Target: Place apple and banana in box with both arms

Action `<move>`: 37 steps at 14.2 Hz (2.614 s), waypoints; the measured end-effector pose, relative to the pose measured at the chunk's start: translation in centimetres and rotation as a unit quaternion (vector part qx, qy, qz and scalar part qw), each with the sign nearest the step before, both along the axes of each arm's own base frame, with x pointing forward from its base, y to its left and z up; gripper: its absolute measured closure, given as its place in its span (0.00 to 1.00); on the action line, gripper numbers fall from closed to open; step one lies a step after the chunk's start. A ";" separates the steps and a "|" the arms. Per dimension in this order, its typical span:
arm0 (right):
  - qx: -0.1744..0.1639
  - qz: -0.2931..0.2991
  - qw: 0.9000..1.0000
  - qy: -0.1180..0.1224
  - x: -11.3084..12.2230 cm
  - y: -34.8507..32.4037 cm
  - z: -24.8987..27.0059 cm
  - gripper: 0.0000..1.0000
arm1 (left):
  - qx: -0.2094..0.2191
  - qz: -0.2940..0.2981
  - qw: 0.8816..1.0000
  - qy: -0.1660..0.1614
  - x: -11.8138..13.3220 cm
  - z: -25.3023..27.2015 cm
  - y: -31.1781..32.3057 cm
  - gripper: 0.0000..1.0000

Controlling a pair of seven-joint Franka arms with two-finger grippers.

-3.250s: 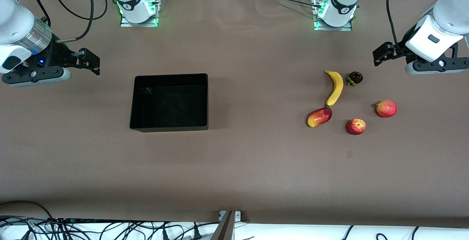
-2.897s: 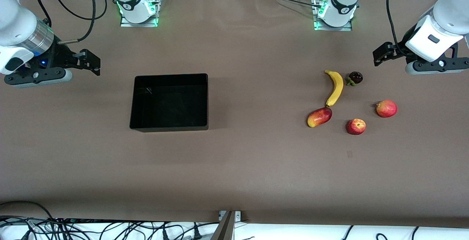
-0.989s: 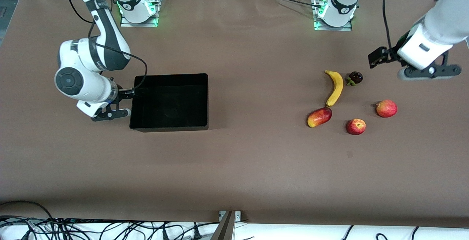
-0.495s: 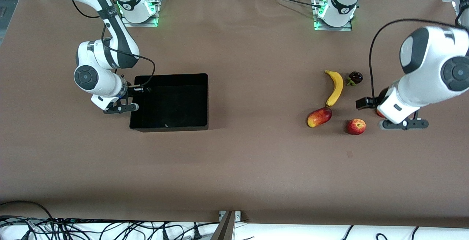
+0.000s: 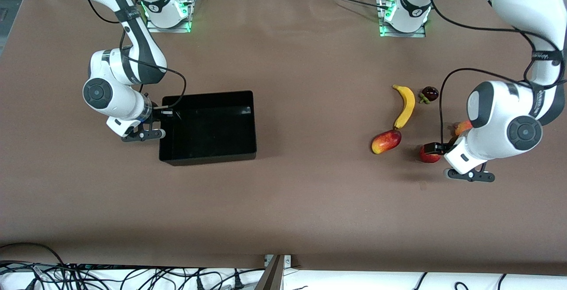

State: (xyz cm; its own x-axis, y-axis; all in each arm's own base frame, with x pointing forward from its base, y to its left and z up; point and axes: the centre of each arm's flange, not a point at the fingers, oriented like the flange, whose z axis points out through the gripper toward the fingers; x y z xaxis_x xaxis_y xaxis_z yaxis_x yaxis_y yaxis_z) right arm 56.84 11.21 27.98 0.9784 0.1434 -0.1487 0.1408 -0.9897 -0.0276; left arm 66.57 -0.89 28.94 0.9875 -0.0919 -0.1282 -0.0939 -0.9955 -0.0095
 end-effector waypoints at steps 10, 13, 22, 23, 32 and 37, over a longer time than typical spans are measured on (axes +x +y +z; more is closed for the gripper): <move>0.049 -0.056 0.996 0.040 -2.8 31.4 1.7 0.95 | 0.012 -0.023 0.999 0.024 -1.3 -9.6 1.5 0.00; 0.049 -0.083 0.995 0.035 -3.7 36.6 0.0 0.95 | 0.012 -0.024 0.999 0.025 -1.5 -9.7 1.5 0.30; 0.046 -0.102 0.993 0.028 -5.1 40.1 -3.5 0.90 | 0.010 -0.036 0.999 0.035 0.2 -3.2 -0.5 0.30; 0.048 -0.103 0.993 0.024 -4.7 40.0 -3.1 0.80 | 0.008 -0.041 0.998 0.039 0.6 -1.1 -1.3 0.30; 0.025 -0.119 0.987 -0.106 5.0 26.8 16.6 0.00 | -0.047 -0.061 0.994 0.081 -3.6 4.6 -22.5 0.30; 0.008 -0.091 0.994 -0.064 5.1 16.2 23.6 0.00 | -0.037 -0.057 0.992 0.108 -8.1 -3.6 -25.1 0.30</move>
State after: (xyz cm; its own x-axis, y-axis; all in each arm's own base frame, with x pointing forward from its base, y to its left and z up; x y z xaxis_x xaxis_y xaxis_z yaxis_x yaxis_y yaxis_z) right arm 61.95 27.42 51.61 0.9991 -0.0370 -0.0208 -0.0378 -0.9986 -0.0369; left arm 58.51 -25.99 25.31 0.9201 -0.2190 -0.3246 -0.1983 -0.9754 0.0960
